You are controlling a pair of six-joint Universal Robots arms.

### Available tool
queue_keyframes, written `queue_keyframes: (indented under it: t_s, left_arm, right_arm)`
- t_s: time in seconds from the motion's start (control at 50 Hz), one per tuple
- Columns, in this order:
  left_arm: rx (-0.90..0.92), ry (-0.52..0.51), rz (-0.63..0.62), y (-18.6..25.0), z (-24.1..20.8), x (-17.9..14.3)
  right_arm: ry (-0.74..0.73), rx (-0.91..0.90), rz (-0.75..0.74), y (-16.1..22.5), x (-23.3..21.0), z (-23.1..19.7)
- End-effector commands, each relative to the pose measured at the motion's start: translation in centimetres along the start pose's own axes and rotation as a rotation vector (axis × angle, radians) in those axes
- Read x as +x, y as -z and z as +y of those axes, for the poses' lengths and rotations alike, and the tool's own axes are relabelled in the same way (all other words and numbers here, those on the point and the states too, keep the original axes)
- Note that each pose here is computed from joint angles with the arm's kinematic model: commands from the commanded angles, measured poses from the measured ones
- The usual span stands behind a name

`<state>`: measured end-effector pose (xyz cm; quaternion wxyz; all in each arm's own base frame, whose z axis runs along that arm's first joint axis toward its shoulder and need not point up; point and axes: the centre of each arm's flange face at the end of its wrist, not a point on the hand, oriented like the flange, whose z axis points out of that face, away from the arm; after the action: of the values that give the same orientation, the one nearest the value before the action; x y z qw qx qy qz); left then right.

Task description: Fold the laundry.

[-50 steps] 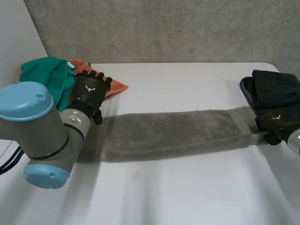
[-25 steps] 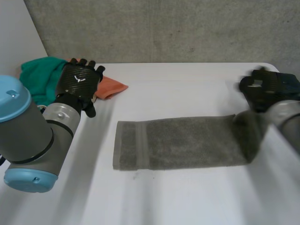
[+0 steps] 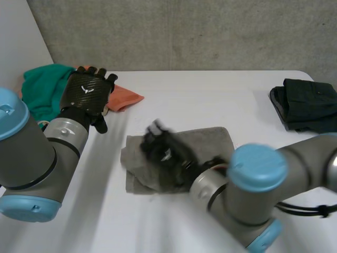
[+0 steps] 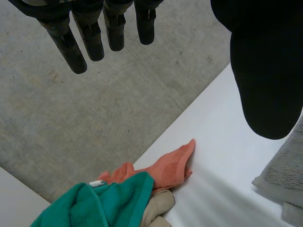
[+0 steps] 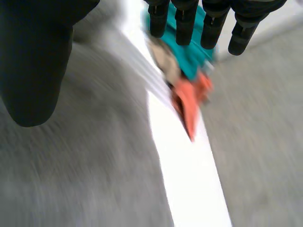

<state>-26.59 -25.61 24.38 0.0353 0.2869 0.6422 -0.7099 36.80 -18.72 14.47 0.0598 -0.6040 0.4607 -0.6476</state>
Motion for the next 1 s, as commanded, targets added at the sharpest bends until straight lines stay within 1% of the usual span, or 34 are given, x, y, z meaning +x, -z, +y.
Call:
queue_keyframes:
  t_s: [0.02, 0.04, 0.08, 0.14, 0.2, 0.26, 0.32, 0.38, 0.4, 0.46, 0.48, 0.54, 0.56, 0.64, 0.7, 0.76, 0.8, 0.84, 0.86, 0.92, 0.94, 0.96, 1.0]
  left_arm:
    - [0.014, 0.001, 0.001, -0.1, -0.4, 0.0]
    - [0.016, 0.001, 0.001, -0.1, -0.4, 0.1]
    - [0.016, 0.001, 0.003, 0.0, -0.4, 0.2]
    - [0.005, 0.0, 0.012, 0.1, -0.1, 0.5]
    - [0.005, 0.0, 0.019, 0.2, -0.1, 0.7]
    - [0.002, -0.001, 0.024, 0.3, 0.0, 0.8]
    - [0.002, -0.001, 0.027, 0.4, 0.0, 0.9]
    - [0.011, -0.002, 0.025, 0.6, -0.3, 0.8]
    - [0.012, -0.001, 0.024, 0.6, -0.4, 0.8]
    - [0.019, 0.0, 0.017, 0.7, -0.7, 0.6]
    - [0.021, 0.0, 0.014, 0.7, -0.8, 0.5]
    - [0.034, 0.003, 0.006, 0.8, -1.2, 0.2]
    - [0.033, 0.003, 0.005, 0.8, -1.2, 0.1]
    - [0.025, 0.004, 0.009, 1.1, -0.9, 0.2]
    - [0.025, 0.005, 0.012, 1.1, -0.9, 0.4]
    - [0.033, 0.026, 0.008, 0.9, -1.2, 0.3]
    - [0.039, 0.048, 0.006, 0.8, -1.3, 0.2]
    - [0.058, 0.093, 0.001, 0.6, -1.9, 0.1]
    - [0.067, 0.11, 0.0, 0.5, -2.2, 0.0]
    - [0.098, 0.181, 0.015, 0.3, -3.3, 0.5]
    - [0.109, 0.2, 0.022, 0.4, -3.7, 0.7]
    - [0.124, 0.231, 0.04, 0.4, -4.3, 1.2]
    - [0.129, 0.258, 0.065, 0.3, -4.5, 2.0]
  right_arm:
    - [-0.418, -0.202, 0.148, 3.2, 5.3, 3.9]
    - [-0.457, -0.271, 0.14, 3.9, 5.2, 5.1]
    - [-0.476, -0.348, 0.125, 4.8, 5.1, 6.6]
    - [-0.458, -0.48, 0.127, 6.0, 5.5, 9.8]
    - [-0.406, -0.555, 0.156, 6.6, 6.6, 12.1]
    - [-0.359, -0.557, 0.203, 6.3, 7.7, 12.6]
    - [-0.315, -0.488, 0.257, 5.2, 8.7, 11.6]
    - [-0.267, -0.348, 0.32, 3.7, 9.7, 8.2]
    - [-0.248, -0.253, 0.335, 3.1, 10.2, 5.5]
    - [-0.231, -0.158, 0.308, 2.4, 9.5, 2.5]
    - [-0.221, -0.114, 0.27, 1.8, 8.2, 1.1]
    - [-0.21, -0.059, 0.156, 0.6, 4.5, -0.9]
    - [-0.198, -0.03, 0.083, 0.2, 2.2, -2.0]
    - [-0.163, 0.013, -0.075, -0.2, -3.3, -3.3]
    - [-0.168, -0.006, -0.097, -0.4, -4.1, -2.9]
    - [-0.208, -0.019, -0.078, -0.4, -3.5, -2.9]
    - [-0.296, -0.016, -0.033, -0.2, -2.1, -3.1]
    - [-0.379, -0.018, 0.041, 0.0, 0.7, -3.0]
    - [-0.465, -0.017, 0.119, 0.4, 3.8, -2.7]
    - [-0.583, -0.026, 0.203, 1.3, 6.9, -1.7]
    - [-0.66, -0.05, 0.238, 1.8, 8.1, -0.7]
    - [-0.693, -0.063, 0.255, 2.1, 8.7, -0.2]
    - [-0.754, -0.1, 0.271, 2.6, 9.3, 0.6]
